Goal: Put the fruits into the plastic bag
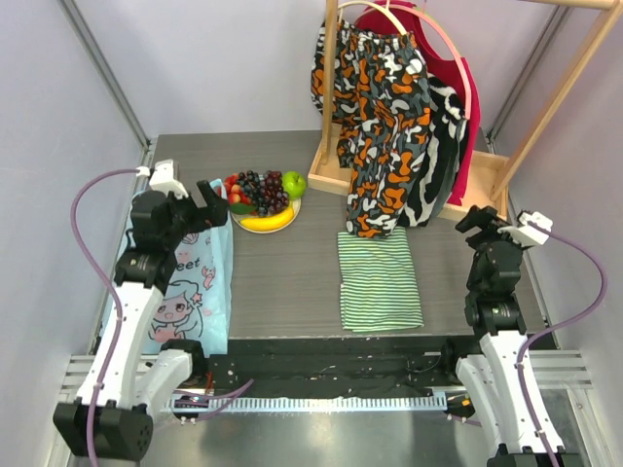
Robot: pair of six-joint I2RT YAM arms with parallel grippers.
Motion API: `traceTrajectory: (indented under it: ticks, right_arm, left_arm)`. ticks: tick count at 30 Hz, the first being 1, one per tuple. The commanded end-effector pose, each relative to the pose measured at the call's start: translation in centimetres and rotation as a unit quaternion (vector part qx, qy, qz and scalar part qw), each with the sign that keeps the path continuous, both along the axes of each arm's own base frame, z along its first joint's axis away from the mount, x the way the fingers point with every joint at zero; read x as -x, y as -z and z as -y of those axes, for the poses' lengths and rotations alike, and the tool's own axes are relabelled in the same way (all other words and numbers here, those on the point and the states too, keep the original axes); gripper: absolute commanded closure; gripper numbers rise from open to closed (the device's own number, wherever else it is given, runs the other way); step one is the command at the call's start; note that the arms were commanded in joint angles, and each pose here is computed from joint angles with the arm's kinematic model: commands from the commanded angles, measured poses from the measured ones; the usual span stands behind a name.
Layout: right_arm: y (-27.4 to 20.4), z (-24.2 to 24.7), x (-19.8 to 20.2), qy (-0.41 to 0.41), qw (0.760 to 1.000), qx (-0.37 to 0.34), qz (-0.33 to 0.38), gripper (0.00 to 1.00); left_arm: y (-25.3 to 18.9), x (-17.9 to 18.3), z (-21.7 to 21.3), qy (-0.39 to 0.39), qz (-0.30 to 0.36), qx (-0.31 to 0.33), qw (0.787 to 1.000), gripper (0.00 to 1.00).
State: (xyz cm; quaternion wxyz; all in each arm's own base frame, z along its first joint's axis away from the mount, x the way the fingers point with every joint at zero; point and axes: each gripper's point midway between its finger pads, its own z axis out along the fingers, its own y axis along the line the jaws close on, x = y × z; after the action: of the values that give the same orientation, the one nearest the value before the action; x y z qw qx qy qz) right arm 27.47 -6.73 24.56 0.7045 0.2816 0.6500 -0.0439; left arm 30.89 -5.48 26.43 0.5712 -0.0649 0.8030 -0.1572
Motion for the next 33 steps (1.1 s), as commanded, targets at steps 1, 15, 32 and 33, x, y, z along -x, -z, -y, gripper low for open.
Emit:
traceTrajectory:
  ticks: [1, 15, 32, 33]
  right_arm:
    - [-3.8, -1.1, -1.3, -0.031, 0.999, 0.001, 0.035, 0.17]
    - [-2.7, -1.5, -1.8, -0.046, 0.999, 0.001, 0.013, 0.17]
    - [-2.3, -2.2, -2.1, -0.065, 0.998, -0.004, 0.005, 0.17]
    - [-2.4, -2.3, -2.1, -0.066, 0.998, -0.004, 0.006, 0.17]
  left_arm:
    - [-0.3, -2.4, 0.3, 0.001, -0.025, 0.004, 1.0, 0.0]
    - [12.7, -4.0, -1.0, -0.029, -0.247, -0.078, 0.965, 0.06]
    - [19.9, -3.6, 0.0, 0.002, -0.357, -0.089, 0.93, 0.28]
    - [20.1, -3.4, 0.0, 0.002, -0.362, -0.091, 0.928, 0.32]
